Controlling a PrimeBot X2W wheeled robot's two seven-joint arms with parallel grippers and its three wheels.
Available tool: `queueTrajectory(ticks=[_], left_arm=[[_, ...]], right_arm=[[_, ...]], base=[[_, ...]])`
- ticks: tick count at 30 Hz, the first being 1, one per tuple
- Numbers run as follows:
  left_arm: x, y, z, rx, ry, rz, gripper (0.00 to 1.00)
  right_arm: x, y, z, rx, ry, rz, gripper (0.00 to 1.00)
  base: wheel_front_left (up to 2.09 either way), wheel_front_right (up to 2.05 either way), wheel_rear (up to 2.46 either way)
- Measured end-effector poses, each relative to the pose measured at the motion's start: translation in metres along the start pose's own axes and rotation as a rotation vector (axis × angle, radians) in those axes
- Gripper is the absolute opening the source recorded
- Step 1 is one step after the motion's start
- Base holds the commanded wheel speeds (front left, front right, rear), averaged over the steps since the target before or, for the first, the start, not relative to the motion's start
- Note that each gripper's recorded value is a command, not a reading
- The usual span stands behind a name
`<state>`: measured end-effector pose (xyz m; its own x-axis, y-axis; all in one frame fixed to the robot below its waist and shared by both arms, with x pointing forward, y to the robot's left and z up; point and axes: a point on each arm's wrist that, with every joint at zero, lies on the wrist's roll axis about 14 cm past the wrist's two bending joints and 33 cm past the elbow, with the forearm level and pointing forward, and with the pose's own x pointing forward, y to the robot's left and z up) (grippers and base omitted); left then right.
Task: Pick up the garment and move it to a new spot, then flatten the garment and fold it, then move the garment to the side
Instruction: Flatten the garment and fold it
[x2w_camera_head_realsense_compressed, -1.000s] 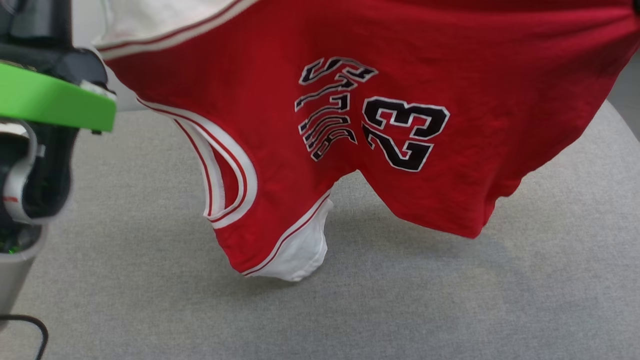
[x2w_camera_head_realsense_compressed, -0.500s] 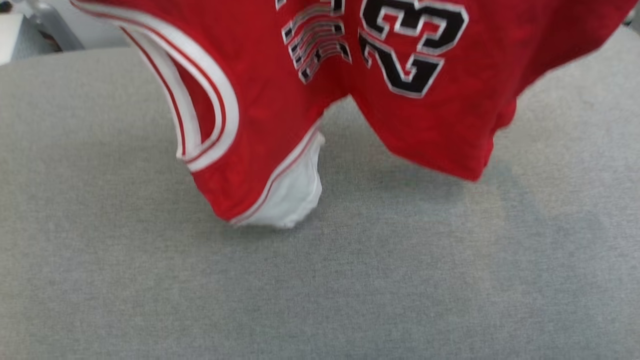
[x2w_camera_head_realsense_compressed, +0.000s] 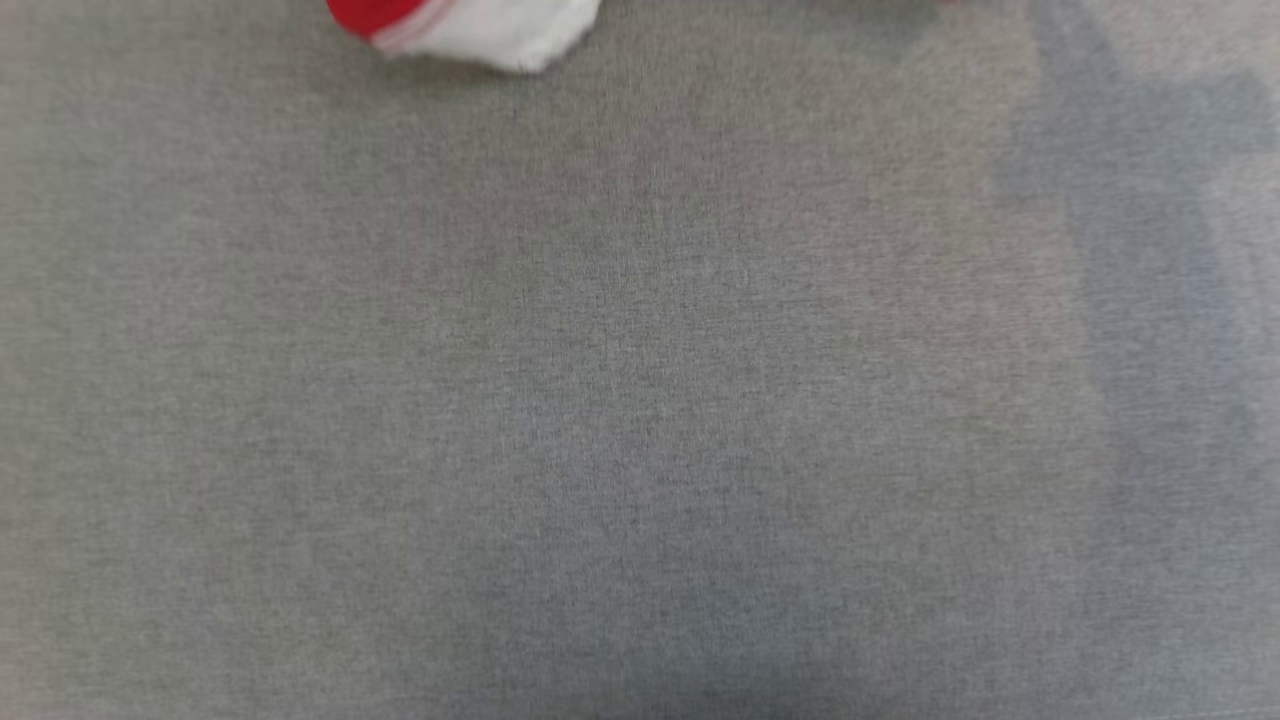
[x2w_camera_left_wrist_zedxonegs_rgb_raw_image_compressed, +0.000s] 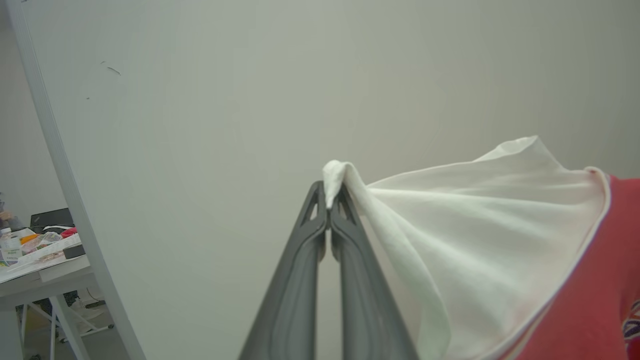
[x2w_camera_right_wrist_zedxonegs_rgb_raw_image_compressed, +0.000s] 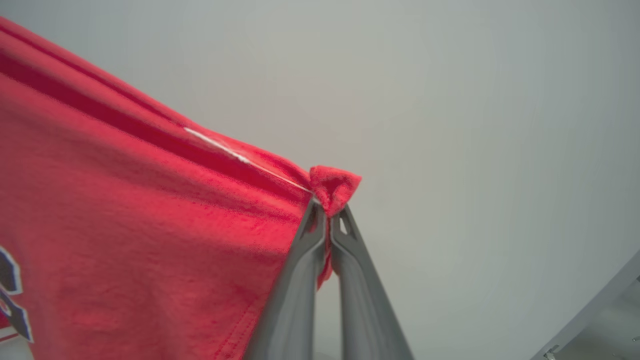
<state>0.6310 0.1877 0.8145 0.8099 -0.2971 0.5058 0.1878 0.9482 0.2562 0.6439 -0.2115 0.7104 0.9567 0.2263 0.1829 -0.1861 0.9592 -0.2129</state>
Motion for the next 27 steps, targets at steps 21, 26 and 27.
queueTrajectory(ticks=[21, 26, 27], left_arm=[[0.043, 0.013, -0.151, -0.021, 0.015, 0.071, 0.00], [0.007, -0.011, -0.204, -0.092, 0.139, 0.038, 0.00], [0.002, -0.017, -0.208, -0.112, 0.148, 0.032, 0.00]], right_arm=[[0.099, 0.030, -0.124, 0.089, -0.074, -0.044, 0.00], [0.093, 0.050, -0.161, 0.097, 0.002, -0.005, 0.00], [0.090, 0.054, -0.167, 0.102, 0.015, 0.004, 0.00]], base=[[0.00, 0.00, 0.00], [0.00, 0.00, 0.00], [0.00, 0.00, 0.00]])
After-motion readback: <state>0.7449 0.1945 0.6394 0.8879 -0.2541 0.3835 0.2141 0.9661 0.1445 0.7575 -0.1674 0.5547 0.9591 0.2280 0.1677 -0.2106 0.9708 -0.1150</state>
